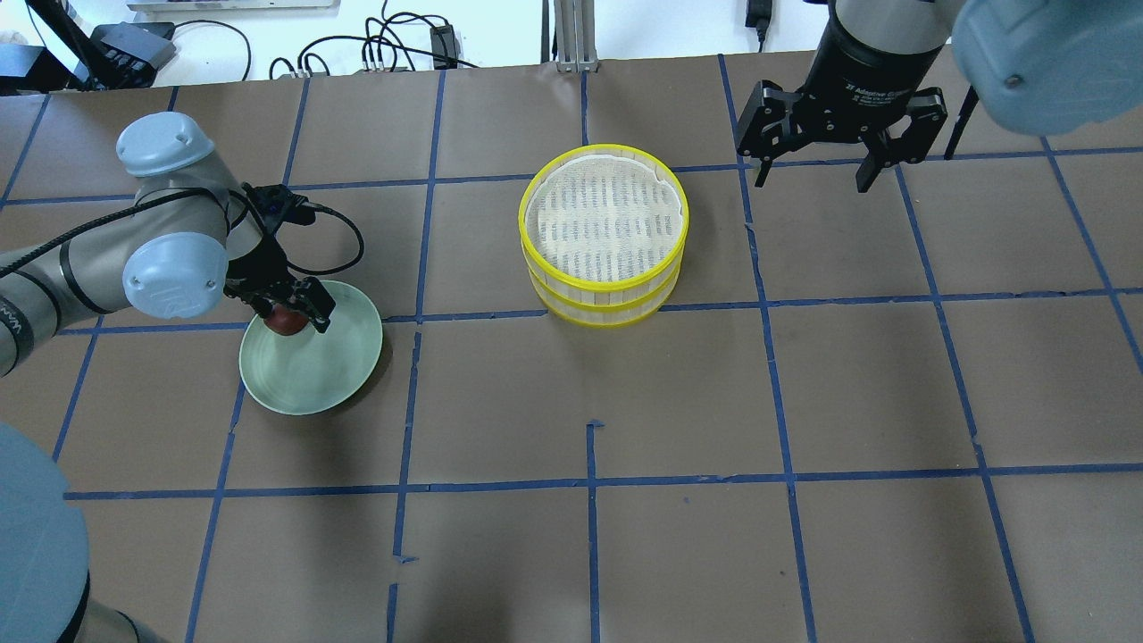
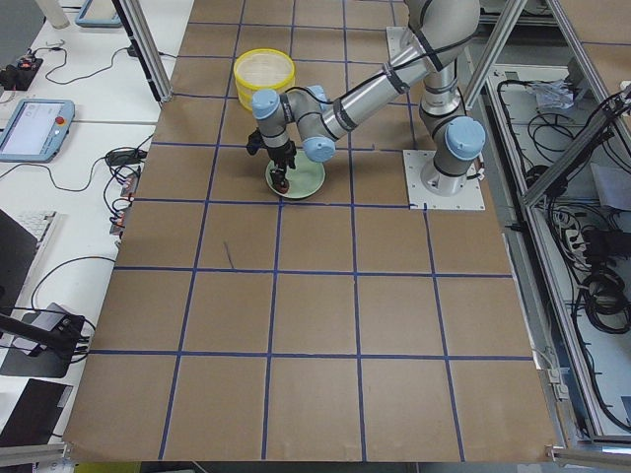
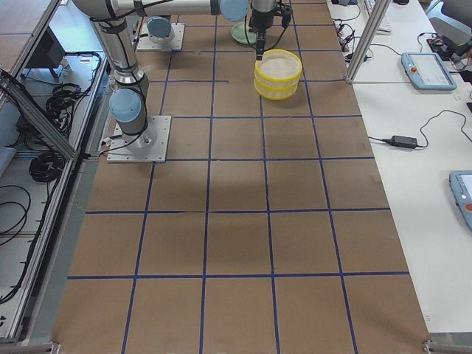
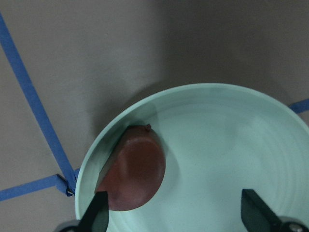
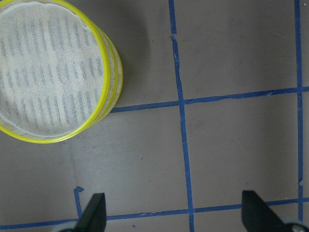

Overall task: Place buns in different layers of steamer
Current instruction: 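Lower the left gripper onto the brown bun on the green plate, then grasp the brown bun with the left gripper and carry it over the steamer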

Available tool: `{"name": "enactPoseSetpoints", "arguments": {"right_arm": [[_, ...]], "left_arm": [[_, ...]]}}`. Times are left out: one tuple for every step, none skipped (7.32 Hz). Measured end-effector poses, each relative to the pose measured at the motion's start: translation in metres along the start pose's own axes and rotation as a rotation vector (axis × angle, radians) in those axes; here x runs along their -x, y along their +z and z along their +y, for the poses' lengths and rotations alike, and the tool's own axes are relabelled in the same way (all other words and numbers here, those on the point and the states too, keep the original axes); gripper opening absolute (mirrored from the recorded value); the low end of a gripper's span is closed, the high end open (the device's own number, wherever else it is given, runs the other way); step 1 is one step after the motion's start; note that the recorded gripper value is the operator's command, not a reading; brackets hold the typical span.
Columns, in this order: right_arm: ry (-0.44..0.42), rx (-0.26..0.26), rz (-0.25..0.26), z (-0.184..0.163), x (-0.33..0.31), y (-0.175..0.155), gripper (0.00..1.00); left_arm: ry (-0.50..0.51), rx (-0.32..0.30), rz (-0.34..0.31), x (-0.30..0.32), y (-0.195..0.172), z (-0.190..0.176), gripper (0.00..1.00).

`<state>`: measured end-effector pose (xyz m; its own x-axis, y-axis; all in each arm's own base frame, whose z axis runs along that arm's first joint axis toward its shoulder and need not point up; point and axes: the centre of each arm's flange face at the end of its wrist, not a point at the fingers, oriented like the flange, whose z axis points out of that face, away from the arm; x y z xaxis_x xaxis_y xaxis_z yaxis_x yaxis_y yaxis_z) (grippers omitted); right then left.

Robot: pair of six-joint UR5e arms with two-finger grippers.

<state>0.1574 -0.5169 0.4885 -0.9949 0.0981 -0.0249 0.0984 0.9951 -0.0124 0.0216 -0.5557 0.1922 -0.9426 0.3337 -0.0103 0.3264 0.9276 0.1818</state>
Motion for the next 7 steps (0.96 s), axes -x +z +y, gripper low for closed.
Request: {"name": "enactPoseSetpoints", "arguments": {"right_arm": [[0.000,0.000,0.000,0.000,0.000,0.000,1.00],[0.000,0.000,0.000,0.000,0.000,0.000,1.00],[-0.001,-0.001,0.000,0.000,0.000,0.000,1.00],[-0.001,-0.002,0.001,0.000,0.000,-0.001,1.00],[-0.001,-0.002,0.001,0.000,0.000,-0.001,1.00],[-0.001,-0.002,0.001,0.000,0.000,-0.001,1.00],[-0.001,-0.002,0.000,0.000,0.000,-0.001,1.00]], "left_arm": [[0.006,0.012,-0.011,0.001,0.002,0.001,0.40],[0.005,0.016,-0.014,0.002,0.003,0.000,0.27],[0.003,0.014,-0.015,0.002,0.002,-0.001,0.11],[-0.005,0.011,-0.016,0.002,0.001,-0.002,0.03],[-0.028,0.005,-0.018,0.002,-0.001,-0.003,0.02],[-0.064,-0.007,-0.024,0.002,-0.006,-0.005,0.02],[-0.090,-0.037,-0.032,-0.003,-0.022,-0.010,0.02]]}}
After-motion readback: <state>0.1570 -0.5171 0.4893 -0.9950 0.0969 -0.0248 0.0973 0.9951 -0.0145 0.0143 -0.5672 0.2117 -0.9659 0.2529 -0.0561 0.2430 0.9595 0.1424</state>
